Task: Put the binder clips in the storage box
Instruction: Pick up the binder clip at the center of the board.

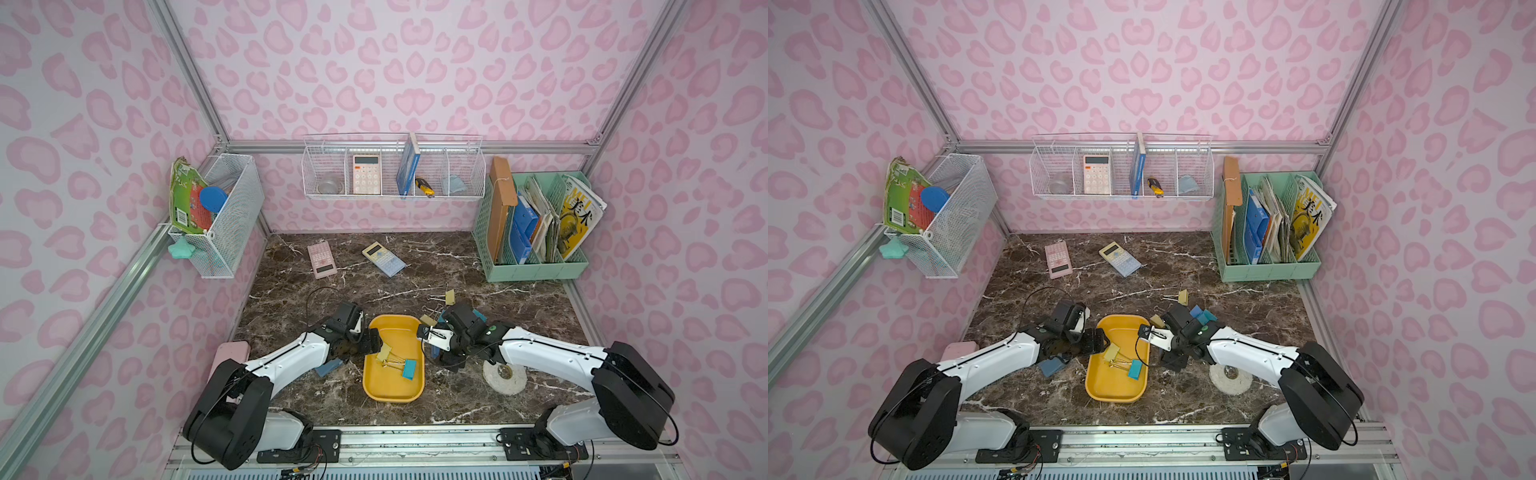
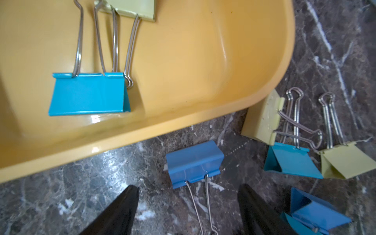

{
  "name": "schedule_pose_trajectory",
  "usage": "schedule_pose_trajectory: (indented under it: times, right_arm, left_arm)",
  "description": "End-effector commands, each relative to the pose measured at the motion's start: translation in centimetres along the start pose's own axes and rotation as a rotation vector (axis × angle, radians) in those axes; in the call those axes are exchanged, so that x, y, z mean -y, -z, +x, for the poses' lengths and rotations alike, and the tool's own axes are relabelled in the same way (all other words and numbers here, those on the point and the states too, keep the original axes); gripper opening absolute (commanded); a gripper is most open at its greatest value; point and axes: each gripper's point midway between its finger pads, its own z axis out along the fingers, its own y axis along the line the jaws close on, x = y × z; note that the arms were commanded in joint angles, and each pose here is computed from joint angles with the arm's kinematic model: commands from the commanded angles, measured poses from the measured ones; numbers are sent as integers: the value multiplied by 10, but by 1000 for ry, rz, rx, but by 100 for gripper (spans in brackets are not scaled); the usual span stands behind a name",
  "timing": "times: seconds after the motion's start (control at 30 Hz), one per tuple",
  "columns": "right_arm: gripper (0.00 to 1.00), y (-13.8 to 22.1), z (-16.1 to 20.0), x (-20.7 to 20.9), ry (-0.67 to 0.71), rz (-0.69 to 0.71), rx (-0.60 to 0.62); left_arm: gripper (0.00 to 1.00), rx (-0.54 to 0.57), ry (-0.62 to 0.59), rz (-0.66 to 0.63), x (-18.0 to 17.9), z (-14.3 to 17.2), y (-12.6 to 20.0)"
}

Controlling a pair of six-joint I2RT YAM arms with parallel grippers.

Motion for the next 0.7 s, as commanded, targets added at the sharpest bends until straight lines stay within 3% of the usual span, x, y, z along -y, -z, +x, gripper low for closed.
schedule_pose_trajectory:
  times: [0.0,0.3,0.67]
  right_arm:
    - [80,-6,-3,3,-3,7,18]
    - [78,-22,-5,7,-12,-18,16]
    - [55,-34,2,9,-43,-35,-11]
  left_arm:
    - [84,-6,-10,3,0,1,0]
    - [84,-9,-9,-1,-1,1,0]
    - [84,-14,-7,-10,-4,1,-2]
